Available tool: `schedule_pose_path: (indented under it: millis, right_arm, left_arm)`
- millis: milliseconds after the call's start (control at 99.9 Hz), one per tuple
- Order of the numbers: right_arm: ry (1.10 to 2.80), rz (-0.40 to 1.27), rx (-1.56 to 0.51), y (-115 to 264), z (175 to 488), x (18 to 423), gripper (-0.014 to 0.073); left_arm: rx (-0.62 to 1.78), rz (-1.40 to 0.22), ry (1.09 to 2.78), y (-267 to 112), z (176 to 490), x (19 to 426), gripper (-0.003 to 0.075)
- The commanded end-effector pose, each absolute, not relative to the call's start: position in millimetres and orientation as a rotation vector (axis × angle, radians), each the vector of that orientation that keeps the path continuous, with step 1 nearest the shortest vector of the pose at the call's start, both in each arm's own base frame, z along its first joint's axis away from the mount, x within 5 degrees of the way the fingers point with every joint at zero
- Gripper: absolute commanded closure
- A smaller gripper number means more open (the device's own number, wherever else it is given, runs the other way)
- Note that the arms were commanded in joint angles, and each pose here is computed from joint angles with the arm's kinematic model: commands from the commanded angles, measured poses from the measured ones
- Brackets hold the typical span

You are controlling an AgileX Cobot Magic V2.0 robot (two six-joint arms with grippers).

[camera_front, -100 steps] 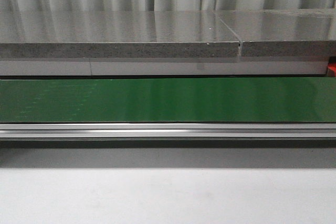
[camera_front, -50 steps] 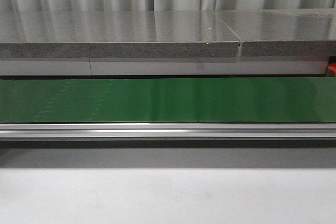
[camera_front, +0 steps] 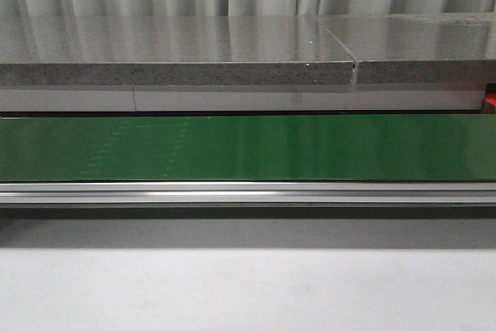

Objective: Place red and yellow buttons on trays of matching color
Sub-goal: 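Grasp another red-capped push button with the left gripper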

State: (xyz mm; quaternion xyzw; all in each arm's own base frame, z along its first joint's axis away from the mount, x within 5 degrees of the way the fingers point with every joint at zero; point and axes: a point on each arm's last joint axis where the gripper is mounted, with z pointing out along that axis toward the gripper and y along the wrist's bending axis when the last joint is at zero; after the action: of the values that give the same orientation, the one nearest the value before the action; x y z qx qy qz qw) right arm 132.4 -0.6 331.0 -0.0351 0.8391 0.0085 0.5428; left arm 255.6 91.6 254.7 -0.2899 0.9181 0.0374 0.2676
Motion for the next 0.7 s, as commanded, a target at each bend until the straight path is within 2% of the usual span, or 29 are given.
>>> schedule_pose_path:
  millis: [0, 290, 691]
  right_arm:
    - [1.895, -0.003, -0.068, -2.3, 346.0, 133.4, 0.0663]
    - [1.895, -0.003, -0.068, -2.3, 346.0, 133.4, 0.0663]
    - [1.895, -0.003, -0.068, -2.3, 346.0, 133.4, 0.0663]
  left_arm:
    - [-0.752, 0.048, 2.394, 95.3, 263.9, 266.9, 0.0123]
    - [-0.778, 0.043, 2.486, 103.7, 228.9, 289.7, 0.0123]
    - [-0.813, 0.051, 2.509, 117.2, 218.5, 306.8, 0.0123]
